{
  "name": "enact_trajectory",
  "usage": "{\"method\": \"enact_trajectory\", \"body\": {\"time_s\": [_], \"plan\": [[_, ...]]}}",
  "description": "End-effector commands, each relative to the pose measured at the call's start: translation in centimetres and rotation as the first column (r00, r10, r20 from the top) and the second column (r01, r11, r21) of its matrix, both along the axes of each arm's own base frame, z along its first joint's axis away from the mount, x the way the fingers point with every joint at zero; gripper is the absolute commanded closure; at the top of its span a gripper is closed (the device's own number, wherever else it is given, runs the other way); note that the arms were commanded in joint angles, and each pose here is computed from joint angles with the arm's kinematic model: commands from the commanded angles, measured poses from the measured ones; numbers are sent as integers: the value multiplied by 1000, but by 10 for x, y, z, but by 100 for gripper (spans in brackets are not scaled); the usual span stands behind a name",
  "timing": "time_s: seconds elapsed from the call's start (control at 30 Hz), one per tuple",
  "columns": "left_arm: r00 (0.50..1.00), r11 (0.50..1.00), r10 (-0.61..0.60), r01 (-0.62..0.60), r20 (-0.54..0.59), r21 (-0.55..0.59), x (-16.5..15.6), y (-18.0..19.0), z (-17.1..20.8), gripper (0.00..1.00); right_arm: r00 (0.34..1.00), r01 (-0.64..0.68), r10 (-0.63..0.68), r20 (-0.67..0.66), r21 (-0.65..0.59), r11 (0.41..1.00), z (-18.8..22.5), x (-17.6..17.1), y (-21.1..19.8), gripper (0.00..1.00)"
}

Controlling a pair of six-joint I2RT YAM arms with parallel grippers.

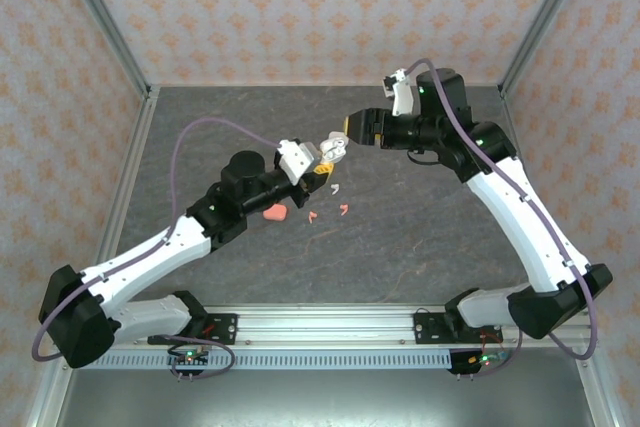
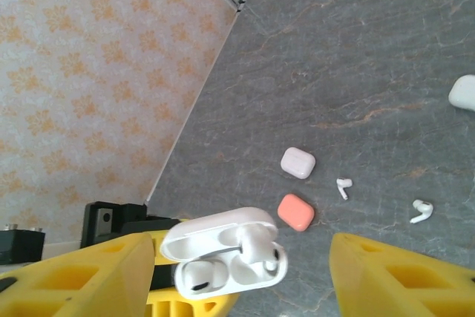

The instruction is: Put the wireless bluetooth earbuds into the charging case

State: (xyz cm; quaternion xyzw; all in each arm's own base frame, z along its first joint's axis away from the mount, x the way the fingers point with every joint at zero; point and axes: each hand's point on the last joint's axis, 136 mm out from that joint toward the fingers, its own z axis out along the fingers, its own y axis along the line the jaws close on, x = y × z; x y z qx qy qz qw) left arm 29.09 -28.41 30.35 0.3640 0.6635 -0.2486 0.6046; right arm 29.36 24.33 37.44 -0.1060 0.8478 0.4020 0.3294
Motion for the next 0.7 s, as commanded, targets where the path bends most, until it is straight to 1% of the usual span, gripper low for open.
{"method": "enact_trajectory", "body": {"time_s": [0.0, 0.2, 0.4, 0.53, 0.67], "plan": [[994, 998, 13, -7, 112, -55, 3, -3, 40, 100, 1000, 25, -25, 2, 10, 1000, 3, 4, 4, 39], [994, 998, 9, -2, 111, -69, 3, -5, 43, 100, 999, 26, -27, -22, -36, 999, -11, 7, 8, 44], [995, 998, 11, -4, 102, -69, 2, -4, 42, 100, 999, 11, -13, -35, -54, 998, -19, 5, 12, 50], [996, 998, 12, -6, 92, -68, 3, -4, 40, 100, 999, 13, -15, -34, -65, 998, -22, 4, 11, 51], [997, 997, 18, -12, 80, -73, 4, -4, 38, 100, 999, 49, -47, 20, -63, 997, -10, 4, 3, 48]]}}
